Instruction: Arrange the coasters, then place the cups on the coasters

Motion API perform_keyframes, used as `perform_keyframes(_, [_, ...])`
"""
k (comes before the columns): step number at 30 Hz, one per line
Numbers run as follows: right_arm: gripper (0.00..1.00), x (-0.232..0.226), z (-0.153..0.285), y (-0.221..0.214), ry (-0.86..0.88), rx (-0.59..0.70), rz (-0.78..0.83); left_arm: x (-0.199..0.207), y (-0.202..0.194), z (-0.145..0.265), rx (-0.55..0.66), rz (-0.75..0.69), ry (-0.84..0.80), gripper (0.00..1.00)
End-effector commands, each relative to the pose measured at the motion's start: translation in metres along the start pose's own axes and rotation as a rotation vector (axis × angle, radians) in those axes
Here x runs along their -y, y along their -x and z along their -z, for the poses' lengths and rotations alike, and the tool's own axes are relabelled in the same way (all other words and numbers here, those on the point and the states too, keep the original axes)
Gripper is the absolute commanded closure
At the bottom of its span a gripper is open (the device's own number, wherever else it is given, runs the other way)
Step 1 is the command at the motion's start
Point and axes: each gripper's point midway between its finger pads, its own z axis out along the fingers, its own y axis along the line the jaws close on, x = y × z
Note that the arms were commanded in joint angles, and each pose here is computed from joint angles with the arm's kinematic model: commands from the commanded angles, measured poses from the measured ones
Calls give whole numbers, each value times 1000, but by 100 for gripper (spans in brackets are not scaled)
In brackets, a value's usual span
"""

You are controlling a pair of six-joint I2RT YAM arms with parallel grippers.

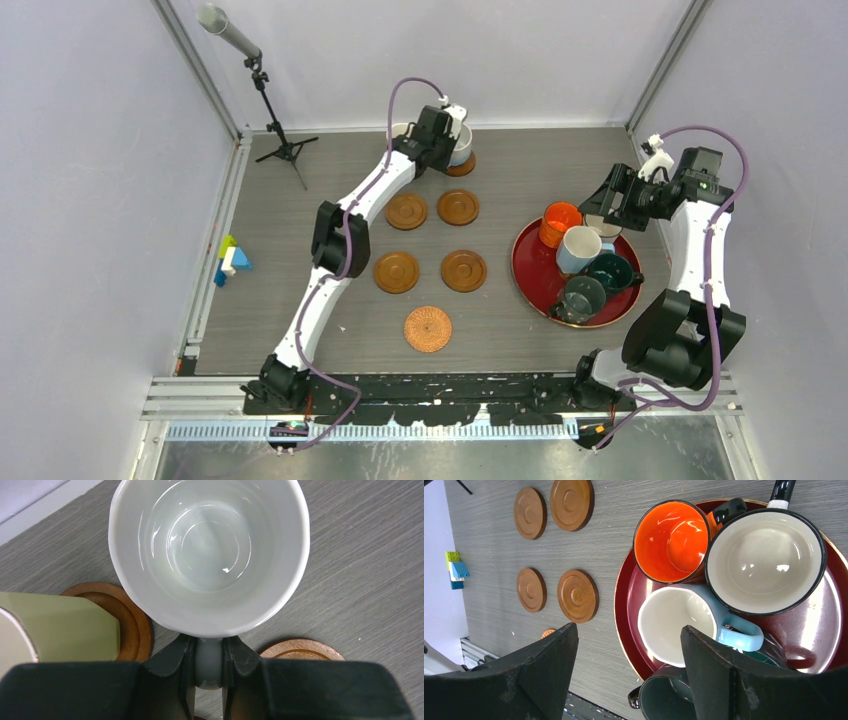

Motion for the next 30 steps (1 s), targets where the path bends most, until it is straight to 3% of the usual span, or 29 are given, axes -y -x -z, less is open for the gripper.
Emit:
perform_keyframes(1, [20, -2, 0, 8, 4, 27, 34, -14, 89, 27, 270, -23, 21, 100])
perform_keyframes(24, [20, 0, -4, 8, 1, 17, 33, -16, 70, 3, 246, -34, 29, 100])
perform_keyframes(30, [20, 1, -4, 8, 1, 17, 30, -14, 76, 8, 258, -22, 17, 83])
